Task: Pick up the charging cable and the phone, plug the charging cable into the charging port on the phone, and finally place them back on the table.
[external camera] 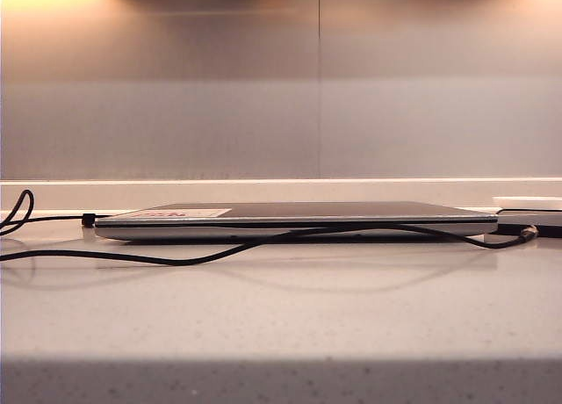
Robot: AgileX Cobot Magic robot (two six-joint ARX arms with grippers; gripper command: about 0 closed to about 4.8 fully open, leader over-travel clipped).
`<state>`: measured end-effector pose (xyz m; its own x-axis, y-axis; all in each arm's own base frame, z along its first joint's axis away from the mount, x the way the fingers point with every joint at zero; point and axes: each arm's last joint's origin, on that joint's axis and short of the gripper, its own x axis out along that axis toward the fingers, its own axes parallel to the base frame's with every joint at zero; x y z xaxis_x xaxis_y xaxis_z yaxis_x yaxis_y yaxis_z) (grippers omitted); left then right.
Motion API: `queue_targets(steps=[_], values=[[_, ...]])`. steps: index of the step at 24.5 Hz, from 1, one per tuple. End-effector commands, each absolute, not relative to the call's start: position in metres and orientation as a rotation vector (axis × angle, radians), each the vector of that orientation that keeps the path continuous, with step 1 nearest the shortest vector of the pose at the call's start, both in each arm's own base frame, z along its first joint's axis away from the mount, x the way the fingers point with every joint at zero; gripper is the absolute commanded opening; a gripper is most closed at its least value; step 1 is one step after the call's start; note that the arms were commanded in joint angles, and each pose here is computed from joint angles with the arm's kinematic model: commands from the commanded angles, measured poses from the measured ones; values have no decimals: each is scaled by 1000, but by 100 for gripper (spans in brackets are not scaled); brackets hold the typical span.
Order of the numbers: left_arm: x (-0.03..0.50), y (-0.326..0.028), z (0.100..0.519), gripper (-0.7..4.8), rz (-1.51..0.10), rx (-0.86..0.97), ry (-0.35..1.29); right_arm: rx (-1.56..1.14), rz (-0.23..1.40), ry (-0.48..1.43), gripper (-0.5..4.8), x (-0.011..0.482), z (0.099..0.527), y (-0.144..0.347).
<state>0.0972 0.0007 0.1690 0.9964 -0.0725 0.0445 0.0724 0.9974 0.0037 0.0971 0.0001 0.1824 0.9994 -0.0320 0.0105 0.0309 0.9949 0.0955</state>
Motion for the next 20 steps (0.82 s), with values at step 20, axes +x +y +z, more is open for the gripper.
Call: queue_targets(steps=[20], values=[[97, 0, 172, -5, -77, -3, -61, 94, -18, -58, 0, 97, 170, 0]])
